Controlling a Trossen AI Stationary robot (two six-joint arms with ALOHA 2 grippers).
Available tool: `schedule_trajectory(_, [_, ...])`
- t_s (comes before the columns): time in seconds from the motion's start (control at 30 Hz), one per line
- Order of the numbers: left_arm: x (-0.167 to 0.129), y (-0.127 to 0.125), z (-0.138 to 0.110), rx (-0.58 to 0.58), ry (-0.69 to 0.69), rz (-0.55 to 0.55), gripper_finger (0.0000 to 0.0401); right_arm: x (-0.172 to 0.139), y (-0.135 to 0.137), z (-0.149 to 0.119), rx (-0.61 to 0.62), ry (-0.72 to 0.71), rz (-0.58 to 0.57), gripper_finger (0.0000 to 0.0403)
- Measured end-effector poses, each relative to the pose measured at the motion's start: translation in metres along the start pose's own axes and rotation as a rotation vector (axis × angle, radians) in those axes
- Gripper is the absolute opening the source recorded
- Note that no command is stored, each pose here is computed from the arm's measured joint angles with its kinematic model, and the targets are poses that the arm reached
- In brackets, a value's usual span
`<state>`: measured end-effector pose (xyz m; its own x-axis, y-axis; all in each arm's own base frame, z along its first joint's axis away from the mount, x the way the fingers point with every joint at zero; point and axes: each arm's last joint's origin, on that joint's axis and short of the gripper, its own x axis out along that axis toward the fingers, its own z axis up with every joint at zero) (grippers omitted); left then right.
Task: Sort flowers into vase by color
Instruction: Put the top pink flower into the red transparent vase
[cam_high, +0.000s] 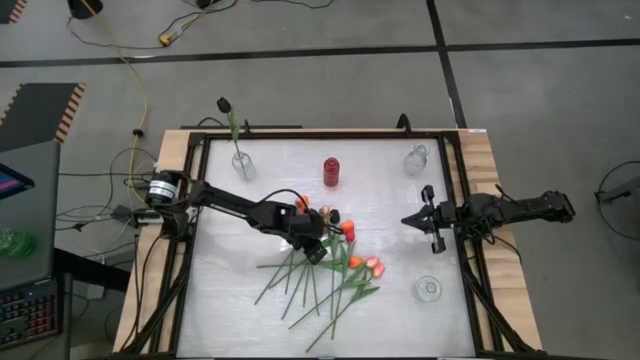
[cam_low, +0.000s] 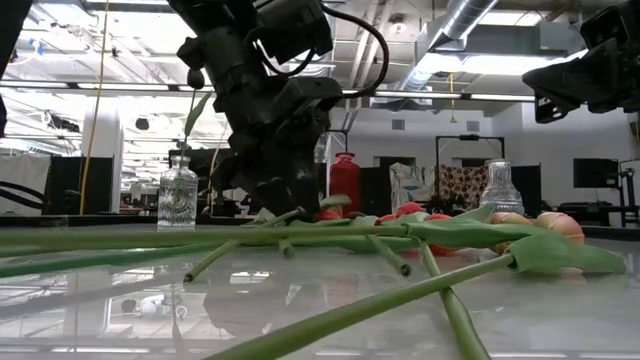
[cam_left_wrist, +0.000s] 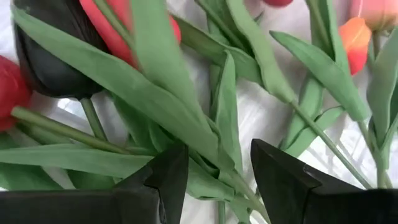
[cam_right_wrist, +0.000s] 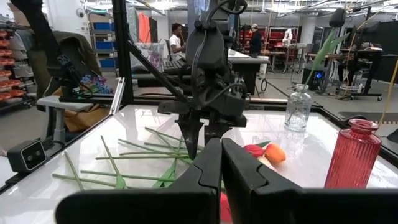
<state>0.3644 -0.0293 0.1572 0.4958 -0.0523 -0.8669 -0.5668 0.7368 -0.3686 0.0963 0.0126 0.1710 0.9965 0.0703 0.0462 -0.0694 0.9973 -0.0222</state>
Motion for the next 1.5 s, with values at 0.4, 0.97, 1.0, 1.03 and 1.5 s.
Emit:
schedule_trajectory(0.4, [-0.003,0.000,0.001,-0.007,-0.018,0.008,0.0130,0.000,0.000,0.000,0.000,0.001,0.000,0.0040])
schedule_trajectory(0.97, [-0.005,-0.001,0.002,-0.015,-0.031,0.009,0.0005,0.000,0.000,0.000,0.000,0.002,-0.001,0.0040])
schedule_trajectory(1.0, [-0.006,-0.001,0.002,-0.015,-0.036,0.004,0.0006,0.000,0.000,0.000,0.000,0.002,-0.001,0.0040])
schedule_trajectory(1.03, [-0.008,-0.002,0.003,-0.016,-0.041,-0.001,0.0007,0.000,0.000,0.000,0.000,0.002,-0.001,0.0040])
schedule_trajectory(1.5, [-0.064,-0.016,0.026,0.070,-0.318,-0.113,0.0005,0.000,0.000,0.000,0.000,0.002,-0.003,0.0040])
